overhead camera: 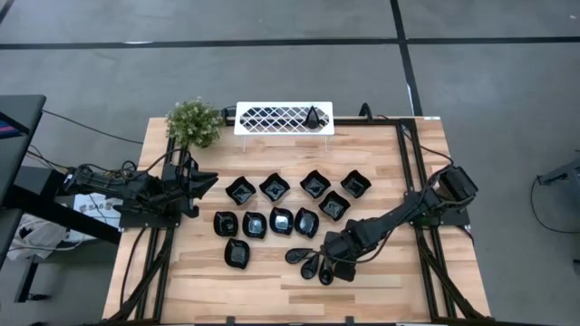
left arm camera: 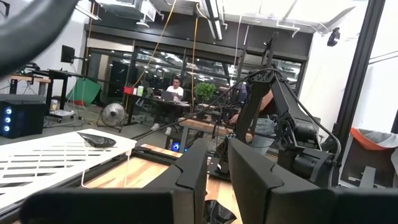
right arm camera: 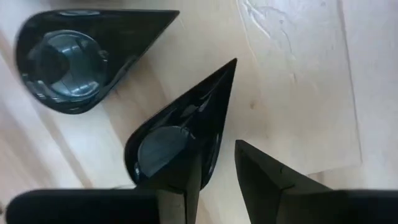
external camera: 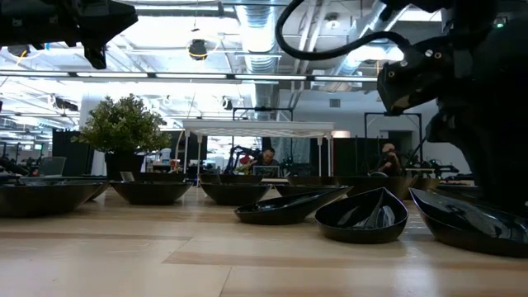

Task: Pick & Place Mini shaped plates
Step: Stack the drop-shaped plate on top of the drop-shaped plate on the shelf

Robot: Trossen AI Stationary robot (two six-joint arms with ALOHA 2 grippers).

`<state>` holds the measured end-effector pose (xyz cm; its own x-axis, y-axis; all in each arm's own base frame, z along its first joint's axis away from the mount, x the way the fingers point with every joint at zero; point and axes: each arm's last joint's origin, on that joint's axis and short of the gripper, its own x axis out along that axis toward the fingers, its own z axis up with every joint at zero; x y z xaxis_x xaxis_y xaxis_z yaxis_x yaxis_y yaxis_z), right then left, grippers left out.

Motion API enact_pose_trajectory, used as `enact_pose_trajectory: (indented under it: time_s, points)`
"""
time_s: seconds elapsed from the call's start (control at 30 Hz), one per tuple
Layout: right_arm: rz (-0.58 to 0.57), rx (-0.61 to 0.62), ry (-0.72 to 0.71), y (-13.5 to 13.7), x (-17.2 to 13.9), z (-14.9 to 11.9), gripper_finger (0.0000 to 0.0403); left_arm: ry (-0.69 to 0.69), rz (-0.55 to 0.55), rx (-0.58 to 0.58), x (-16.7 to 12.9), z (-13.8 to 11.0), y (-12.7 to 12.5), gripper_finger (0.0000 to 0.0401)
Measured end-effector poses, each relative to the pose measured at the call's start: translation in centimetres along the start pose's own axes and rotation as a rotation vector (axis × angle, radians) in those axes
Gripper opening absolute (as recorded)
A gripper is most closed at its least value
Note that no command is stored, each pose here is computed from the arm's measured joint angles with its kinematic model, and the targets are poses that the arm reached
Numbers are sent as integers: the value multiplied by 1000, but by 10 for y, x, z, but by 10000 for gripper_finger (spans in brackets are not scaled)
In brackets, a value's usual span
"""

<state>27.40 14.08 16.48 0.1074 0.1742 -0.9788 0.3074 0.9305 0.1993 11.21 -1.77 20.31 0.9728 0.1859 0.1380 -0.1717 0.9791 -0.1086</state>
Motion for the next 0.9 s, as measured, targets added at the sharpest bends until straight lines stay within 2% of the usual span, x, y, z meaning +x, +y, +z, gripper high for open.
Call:
enact_pose_trajectory:
  time_s: [0.17, 0.9]
  points:
    - [-15, -7, 20, 2, -6, 0, 93, 0, 0, 0, 0, 0, 0, 67]
    - [-15, -67, 5, -2, 0, -1, 93, 0, 0, 0, 0, 0, 0, 67]
